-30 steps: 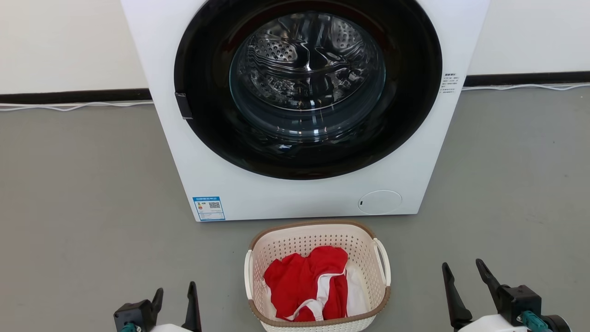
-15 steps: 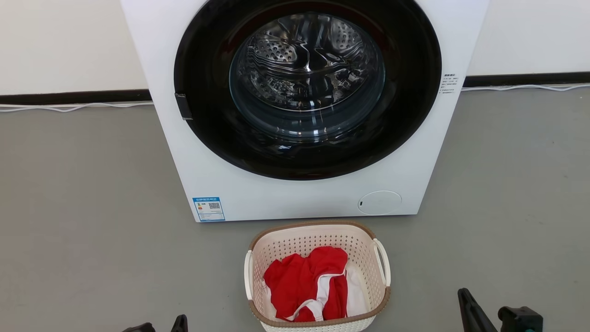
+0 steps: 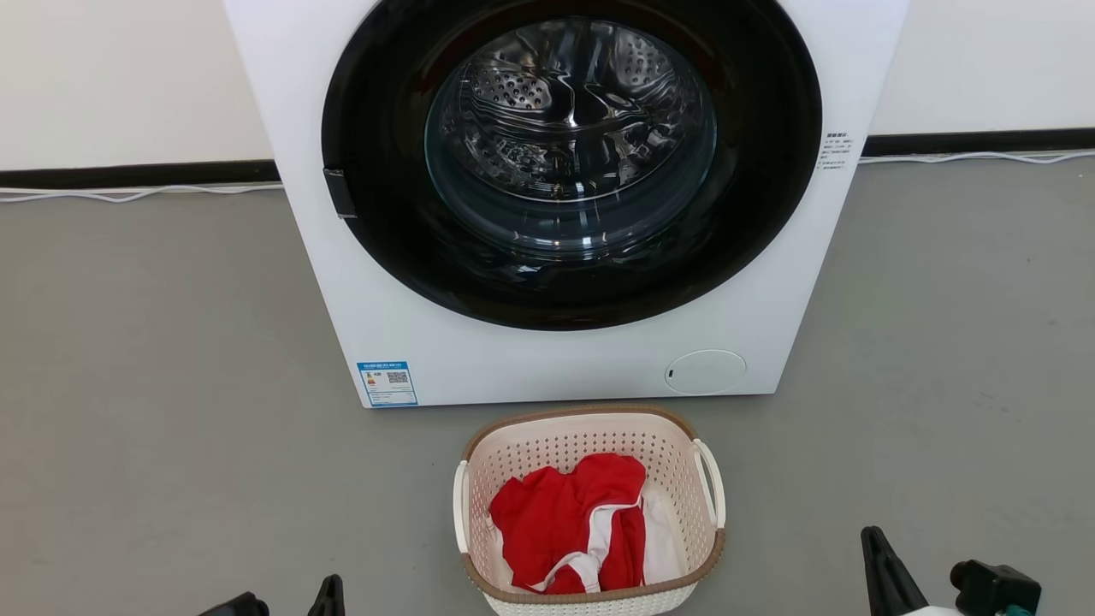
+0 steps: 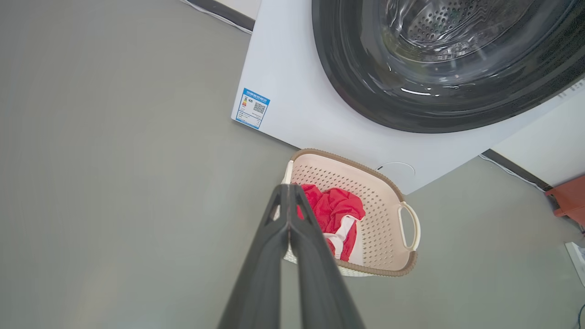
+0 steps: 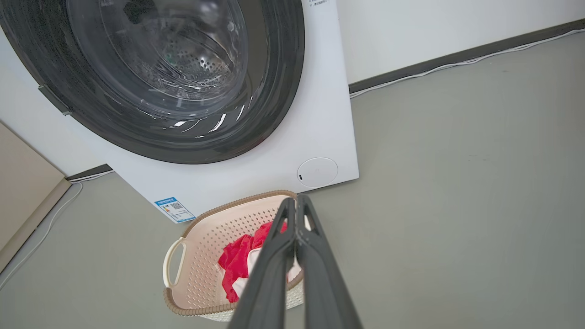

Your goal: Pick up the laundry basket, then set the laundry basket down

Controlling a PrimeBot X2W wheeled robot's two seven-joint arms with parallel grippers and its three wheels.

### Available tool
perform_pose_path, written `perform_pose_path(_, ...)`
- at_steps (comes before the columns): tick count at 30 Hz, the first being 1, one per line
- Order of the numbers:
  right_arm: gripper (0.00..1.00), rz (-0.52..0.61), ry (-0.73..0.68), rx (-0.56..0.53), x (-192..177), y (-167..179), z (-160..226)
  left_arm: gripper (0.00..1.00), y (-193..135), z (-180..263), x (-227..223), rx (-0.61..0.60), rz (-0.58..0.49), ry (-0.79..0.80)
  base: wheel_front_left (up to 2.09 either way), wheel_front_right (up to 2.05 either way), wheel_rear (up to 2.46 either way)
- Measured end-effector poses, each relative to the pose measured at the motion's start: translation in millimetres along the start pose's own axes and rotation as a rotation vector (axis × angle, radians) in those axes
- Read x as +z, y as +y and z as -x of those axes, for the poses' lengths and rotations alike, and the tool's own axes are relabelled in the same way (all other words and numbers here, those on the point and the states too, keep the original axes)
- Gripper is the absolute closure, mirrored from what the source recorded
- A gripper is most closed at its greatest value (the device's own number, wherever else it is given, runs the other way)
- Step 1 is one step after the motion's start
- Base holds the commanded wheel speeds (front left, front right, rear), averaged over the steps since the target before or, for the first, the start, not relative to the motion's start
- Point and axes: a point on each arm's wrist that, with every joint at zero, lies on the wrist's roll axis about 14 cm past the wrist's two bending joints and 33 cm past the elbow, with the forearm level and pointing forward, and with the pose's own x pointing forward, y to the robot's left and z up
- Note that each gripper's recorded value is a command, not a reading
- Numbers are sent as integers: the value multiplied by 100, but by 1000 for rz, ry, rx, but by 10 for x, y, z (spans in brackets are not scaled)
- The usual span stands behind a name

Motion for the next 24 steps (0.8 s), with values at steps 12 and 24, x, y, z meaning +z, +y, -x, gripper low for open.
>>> perform_pose_path(12,100,-150,-5,-20,50,-19,-26,100,0,-25,49,2,133,8,0,0,0)
perform_pose_path(24,100,-311,-15,-33,107,-33,-50,100,-14,-62,130,-6,275,8,0,0,0)
